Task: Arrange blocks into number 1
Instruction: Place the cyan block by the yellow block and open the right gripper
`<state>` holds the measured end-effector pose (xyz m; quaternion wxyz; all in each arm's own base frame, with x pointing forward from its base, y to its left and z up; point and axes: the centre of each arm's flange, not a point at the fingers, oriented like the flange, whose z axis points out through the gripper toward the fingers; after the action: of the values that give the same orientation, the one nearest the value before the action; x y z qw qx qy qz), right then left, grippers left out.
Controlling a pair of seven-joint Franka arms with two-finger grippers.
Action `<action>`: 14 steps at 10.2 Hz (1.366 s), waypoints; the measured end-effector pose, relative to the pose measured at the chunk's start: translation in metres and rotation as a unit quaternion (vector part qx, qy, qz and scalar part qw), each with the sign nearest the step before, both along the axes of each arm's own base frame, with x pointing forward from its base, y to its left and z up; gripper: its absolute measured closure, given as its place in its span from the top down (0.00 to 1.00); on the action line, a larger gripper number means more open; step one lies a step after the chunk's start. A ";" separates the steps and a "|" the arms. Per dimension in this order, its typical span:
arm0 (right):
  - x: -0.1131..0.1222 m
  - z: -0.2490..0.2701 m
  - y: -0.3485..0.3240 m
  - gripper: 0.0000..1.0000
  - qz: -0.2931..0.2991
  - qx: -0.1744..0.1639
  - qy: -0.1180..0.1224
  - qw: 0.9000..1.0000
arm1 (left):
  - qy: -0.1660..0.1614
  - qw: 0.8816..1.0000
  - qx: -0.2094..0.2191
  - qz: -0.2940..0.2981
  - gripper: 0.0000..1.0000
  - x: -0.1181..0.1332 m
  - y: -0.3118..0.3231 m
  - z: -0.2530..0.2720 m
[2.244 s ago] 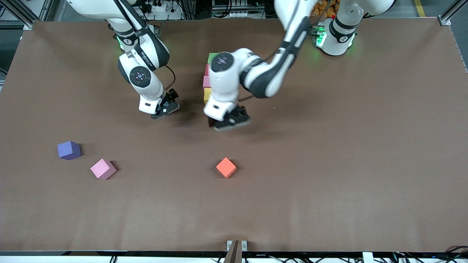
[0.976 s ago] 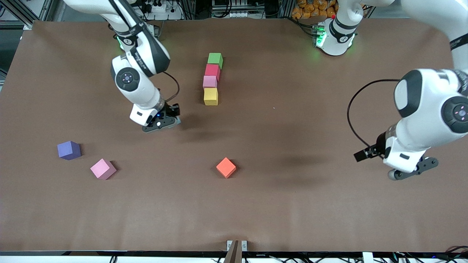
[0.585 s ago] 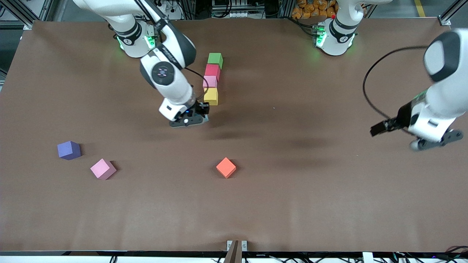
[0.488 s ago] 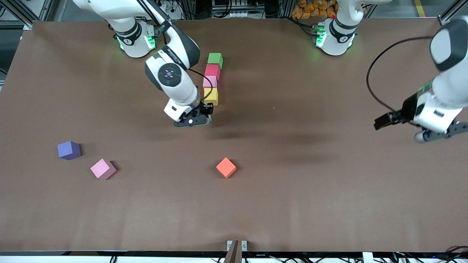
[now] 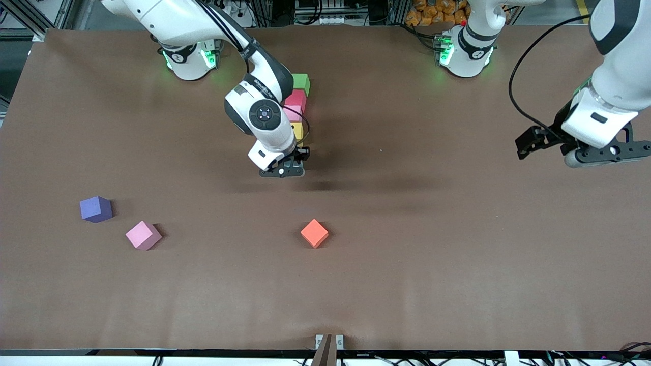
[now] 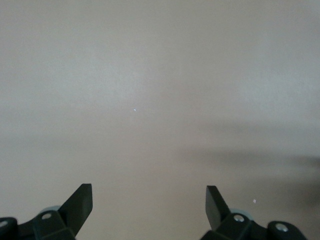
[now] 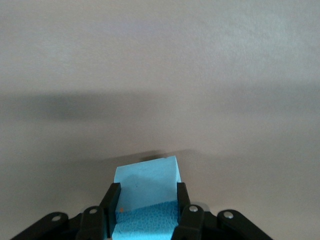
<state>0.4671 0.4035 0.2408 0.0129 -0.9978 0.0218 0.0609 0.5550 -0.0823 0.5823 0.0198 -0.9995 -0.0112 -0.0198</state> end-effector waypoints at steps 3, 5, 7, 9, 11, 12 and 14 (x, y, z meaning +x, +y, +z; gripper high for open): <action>-0.001 -0.011 -0.001 0.49 -0.024 -0.009 0.011 1.000 | 0.012 0.999 -0.003 -0.033 1.00 -0.008 0.000 0.036; -0.003 -0.018 -0.002 0.49 -0.033 -0.015 0.020 0.999 | 0.011 0.999 -0.006 -0.033 1.00 -0.012 0.000 0.053; -0.006 -0.023 -0.003 0.49 -0.048 -0.025 0.029 0.998 | 0.006 0.999 -0.007 -0.033 1.00 -0.012 0.000 0.059; -0.011 -0.027 0.000 0.49 -0.047 -0.029 0.033 0.998 | 0.010 0.999 -0.007 -0.031 1.00 -0.010 0.001 0.055; -0.014 -0.031 0.003 0.49 -0.045 -0.029 0.036 0.998 | 0.012 0.999 -0.011 -0.029 1.00 -0.009 0.002 0.053; -0.014 -0.032 0.003 0.50 -0.045 -0.029 0.036 0.998 | 0.010 1.000 -0.012 -0.024 1.00 -0.008 0.003 0.055; -0.015 -0.034 0.003 0.74 -0.045 -0.029 0.037 0.998 | 0.000 1.000 -0.013 -0.017 1.00 -0.008 0.007 0.064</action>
<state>0.4525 0.4067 0.2068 -0.0146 -0.9929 0.0684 0.0962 0.5472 -0.0754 0.6465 0.0063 -0.9998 0.0060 -0.0196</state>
